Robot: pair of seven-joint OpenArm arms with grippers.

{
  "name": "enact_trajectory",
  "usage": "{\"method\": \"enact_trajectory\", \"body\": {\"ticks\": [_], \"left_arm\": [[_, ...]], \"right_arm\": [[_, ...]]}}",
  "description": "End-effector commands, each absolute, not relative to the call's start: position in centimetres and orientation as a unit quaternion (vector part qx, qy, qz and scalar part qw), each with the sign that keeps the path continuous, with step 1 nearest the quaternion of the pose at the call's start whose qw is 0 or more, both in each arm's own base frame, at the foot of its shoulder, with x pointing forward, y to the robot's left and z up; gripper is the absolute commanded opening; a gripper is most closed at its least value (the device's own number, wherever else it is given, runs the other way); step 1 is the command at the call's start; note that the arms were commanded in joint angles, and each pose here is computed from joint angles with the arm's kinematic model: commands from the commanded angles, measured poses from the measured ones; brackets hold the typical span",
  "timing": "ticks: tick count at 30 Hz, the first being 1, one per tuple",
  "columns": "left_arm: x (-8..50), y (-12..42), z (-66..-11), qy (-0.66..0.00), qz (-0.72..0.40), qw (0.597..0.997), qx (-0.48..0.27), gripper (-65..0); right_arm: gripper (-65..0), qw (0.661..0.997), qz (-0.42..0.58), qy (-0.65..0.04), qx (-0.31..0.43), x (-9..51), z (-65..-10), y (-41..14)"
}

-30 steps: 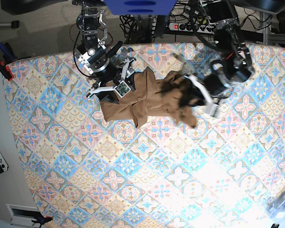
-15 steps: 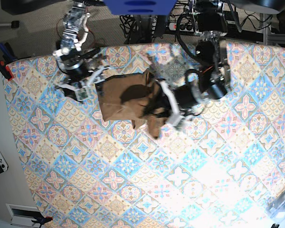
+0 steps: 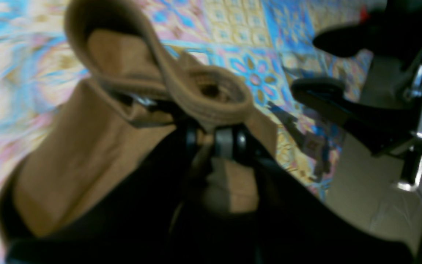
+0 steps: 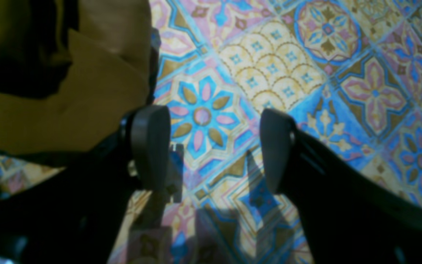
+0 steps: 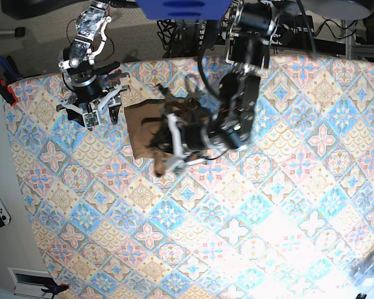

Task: Layout the t-shirt on the table in an organized manner, then fold the t-shirt properly
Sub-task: 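Lift the shirt end with the left gripper and fold it over the bundle, then press the folded bundle with both grippers and release it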

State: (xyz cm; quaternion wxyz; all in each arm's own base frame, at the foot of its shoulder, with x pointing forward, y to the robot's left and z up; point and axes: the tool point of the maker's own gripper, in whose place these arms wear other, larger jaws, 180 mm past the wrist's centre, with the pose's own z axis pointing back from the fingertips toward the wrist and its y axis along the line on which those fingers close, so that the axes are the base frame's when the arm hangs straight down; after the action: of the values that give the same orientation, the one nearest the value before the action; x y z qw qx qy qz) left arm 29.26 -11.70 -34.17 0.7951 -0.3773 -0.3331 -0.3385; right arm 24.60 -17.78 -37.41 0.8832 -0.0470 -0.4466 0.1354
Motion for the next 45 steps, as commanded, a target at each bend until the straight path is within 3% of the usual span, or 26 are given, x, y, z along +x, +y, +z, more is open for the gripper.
{"method": "enact_trajectory", "body": {"ticks": [1,9,15,18,27,35,38,41,44,45], "left_arm": [[29.4,-13.3,-32.5,-0.349,-0.343,0.773,-0.403,-65.0],[29.3,-14.1,-32.5,-0.344,-0.359,0.769,-0.401,-64.2],[28.8,-14.6,-32.4,-0.342,-0.37,0.764,-0.404,-32.0],[26.9,-16.6,-32.3,-0.327,-0.412,0.747,-0.408,-26.9],[24.3,-19.2,-31.8,-0.311,-0.486,0.709,-0.405,-32.8],[25.3,-17.9,-23.1,-0.44,-0.509,0.638,-0.374,-39.1],[27.7,-14.9,-21.3,-0.482,-0.473,0.65,-0.349,-43.6],[30.3,-10.3,-22.9,-0.49,-0.427,0.692,-0.315,-53.1],[31.6,-6.2,-25.3,-0.475,-0.374,0.745,-0.283,-65.0],[32.0,-5.1,-25.9,-0.469,-0.357,0.76,-0.273,-65.0]], "right_arm": [[-27.8,0.871,0.131,-0.47,-0.048,25.3,-36.2,-17.9],[-27.8,0.872,0.13,-0.47,-0.049,25.3,-36.2,-18.0],[-27.8,0.872,0.13,-0.47,-0.049,25.3,-36.2,-18.0],[-27.8,0.872,0.13,-0.47,-0.049,25.3,-36.2,-18.0],[-27.8,0.874,0.118,-0.467,-0.062,24.9,-36.2,-19.3],[-27.8,0.855,0.067,-0.501,-0.115,27.0,-33.3,-24.1],[-29.4,0.853,0.07,-0.503,-0.116,26.9,-33.0,-24.0],[-42.4,0.847,0.091,-0.513,-0.107,27.3,-32.4,-23.2],[-60.6,0.837,0.118,-0.527,-0.083,27.6,-31.9,-21.8],[-65.0,0.833,0.122,-0.534,-0.08,27.8,-31.7,-21.6]]}}
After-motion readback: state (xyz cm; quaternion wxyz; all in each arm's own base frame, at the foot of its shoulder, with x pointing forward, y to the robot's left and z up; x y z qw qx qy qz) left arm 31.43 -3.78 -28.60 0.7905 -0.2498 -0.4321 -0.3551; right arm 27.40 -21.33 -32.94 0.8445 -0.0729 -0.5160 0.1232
